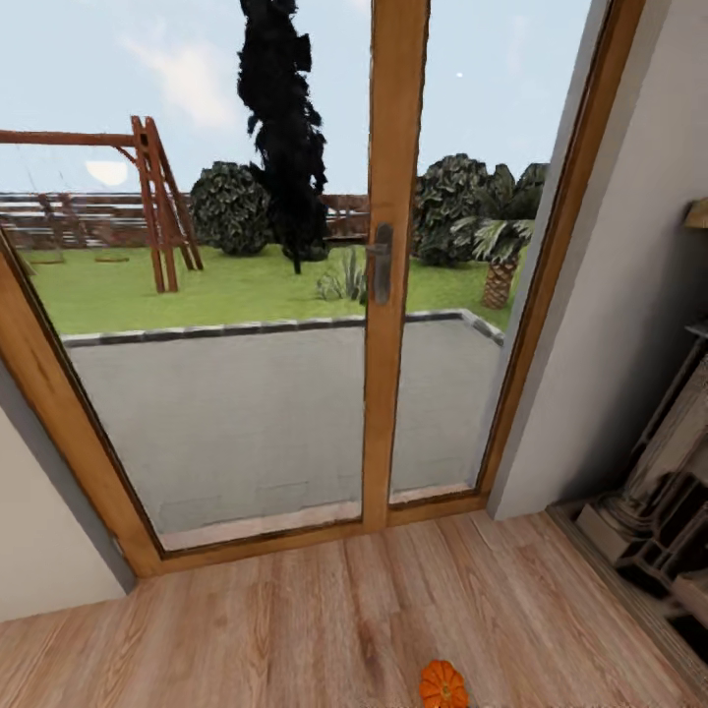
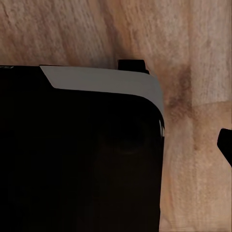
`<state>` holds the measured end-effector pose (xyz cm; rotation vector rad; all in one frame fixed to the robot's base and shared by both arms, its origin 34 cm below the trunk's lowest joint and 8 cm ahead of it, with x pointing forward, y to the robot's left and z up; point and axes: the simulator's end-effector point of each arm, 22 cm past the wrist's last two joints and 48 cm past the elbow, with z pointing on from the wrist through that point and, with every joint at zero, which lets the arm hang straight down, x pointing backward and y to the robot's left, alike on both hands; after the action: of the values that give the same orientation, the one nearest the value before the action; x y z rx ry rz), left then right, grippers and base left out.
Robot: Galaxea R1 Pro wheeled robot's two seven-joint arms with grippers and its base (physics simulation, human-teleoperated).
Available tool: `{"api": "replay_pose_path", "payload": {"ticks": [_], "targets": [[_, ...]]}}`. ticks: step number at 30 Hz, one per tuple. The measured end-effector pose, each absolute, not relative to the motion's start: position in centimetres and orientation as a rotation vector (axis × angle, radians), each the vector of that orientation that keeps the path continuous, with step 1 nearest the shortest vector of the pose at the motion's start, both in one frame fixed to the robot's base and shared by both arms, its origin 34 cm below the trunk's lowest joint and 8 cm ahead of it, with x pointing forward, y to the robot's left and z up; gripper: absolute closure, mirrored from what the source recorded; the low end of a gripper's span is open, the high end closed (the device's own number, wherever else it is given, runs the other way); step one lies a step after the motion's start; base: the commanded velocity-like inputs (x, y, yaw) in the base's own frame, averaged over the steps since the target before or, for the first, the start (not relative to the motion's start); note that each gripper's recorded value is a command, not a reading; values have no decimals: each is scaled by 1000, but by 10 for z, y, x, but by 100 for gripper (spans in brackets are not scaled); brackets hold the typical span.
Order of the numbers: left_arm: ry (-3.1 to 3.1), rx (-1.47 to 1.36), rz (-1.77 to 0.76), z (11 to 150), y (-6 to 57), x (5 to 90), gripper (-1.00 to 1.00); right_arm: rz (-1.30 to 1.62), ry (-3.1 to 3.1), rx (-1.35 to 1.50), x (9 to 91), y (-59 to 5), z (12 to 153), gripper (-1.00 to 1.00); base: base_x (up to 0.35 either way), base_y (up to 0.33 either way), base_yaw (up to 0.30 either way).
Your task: Place each of the two pumpkins and all three candles from the living room inside a cabinet in the living room (use any cabinet), then make sure every cabinet is closed, and position the cauldron so it is next to a table in the living room.
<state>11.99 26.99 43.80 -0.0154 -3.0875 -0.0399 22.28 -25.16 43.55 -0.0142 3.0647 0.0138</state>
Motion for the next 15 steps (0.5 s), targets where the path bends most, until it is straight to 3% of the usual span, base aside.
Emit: {"api": "replay_pose_path", "payload": {"ticks": [15], "targets": [[-3072, -15, -79, 439, 289, 114, -100, 11, 3080, -14, 217, -253, 434, -100, 0, 0, -235]]}}
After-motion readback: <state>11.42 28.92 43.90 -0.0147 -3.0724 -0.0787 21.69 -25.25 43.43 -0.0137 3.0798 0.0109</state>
